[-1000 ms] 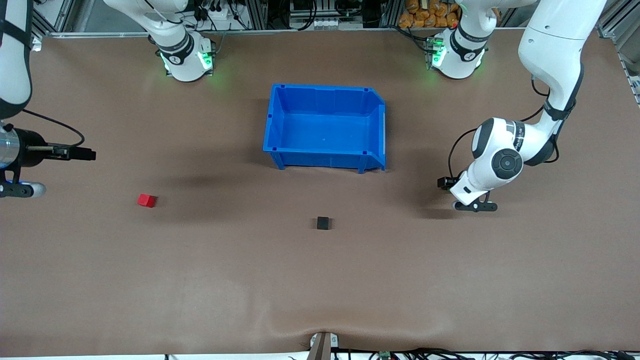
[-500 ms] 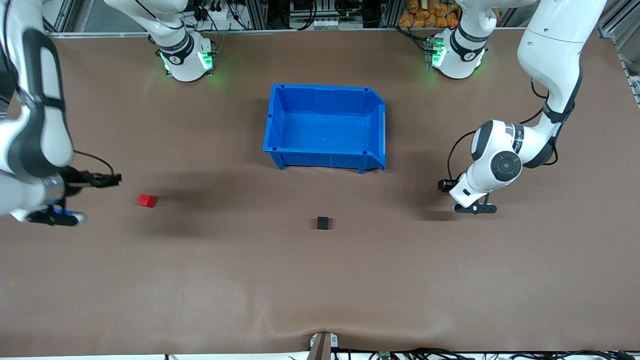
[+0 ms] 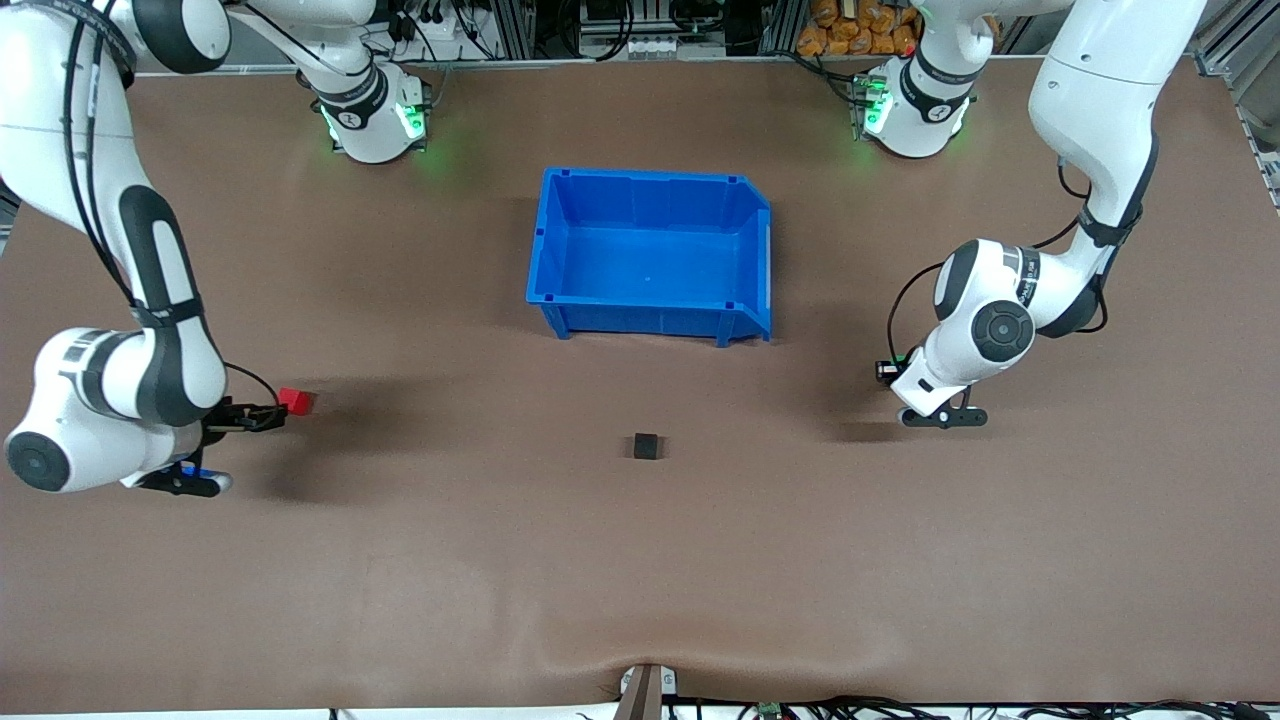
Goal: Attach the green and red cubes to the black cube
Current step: 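Grasp the red cube with the right gripper while the left gripper holds green, then carry the red and green cubes toward the black cube with both grippers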
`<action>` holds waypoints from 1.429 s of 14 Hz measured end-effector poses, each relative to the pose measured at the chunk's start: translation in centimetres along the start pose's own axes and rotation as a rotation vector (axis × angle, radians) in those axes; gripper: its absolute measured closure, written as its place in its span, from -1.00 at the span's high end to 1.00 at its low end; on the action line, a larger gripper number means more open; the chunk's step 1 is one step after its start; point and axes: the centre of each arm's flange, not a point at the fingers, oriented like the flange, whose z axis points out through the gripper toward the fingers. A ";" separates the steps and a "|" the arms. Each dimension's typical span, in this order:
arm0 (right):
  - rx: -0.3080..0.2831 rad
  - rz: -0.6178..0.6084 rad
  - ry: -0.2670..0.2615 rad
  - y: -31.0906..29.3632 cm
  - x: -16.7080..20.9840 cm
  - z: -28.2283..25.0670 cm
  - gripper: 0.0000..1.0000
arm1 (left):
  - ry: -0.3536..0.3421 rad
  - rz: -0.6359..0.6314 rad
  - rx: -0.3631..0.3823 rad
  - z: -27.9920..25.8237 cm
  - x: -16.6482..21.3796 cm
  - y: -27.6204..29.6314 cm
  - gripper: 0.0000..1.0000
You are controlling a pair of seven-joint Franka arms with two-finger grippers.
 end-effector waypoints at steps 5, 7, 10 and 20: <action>0.005 -0.009 -0.033 -0.6 0.8 3.2 0.38 | 0.046 -0.223 -0.018 -1.9 1.4 0.5 -0.20; 0.010 -0.008 -0.036 -0.7 0.9 3.4 -0.10 | 0.088 -0.379 -0.049 -4.1 2.6 2.1 -0.20; 0.019 -0.004 -0.035 -0.8 0.9 3.3 -0.21 | 0.144 -0.640 -0.116 -7.8 4.1 5.2 -0.20; 0.300 0.550 -0.156 -16.6 -0.6 -0.3 -0.21 | 0.079 -1.381 -0.242 -7.5 4.8 25.3 -0.20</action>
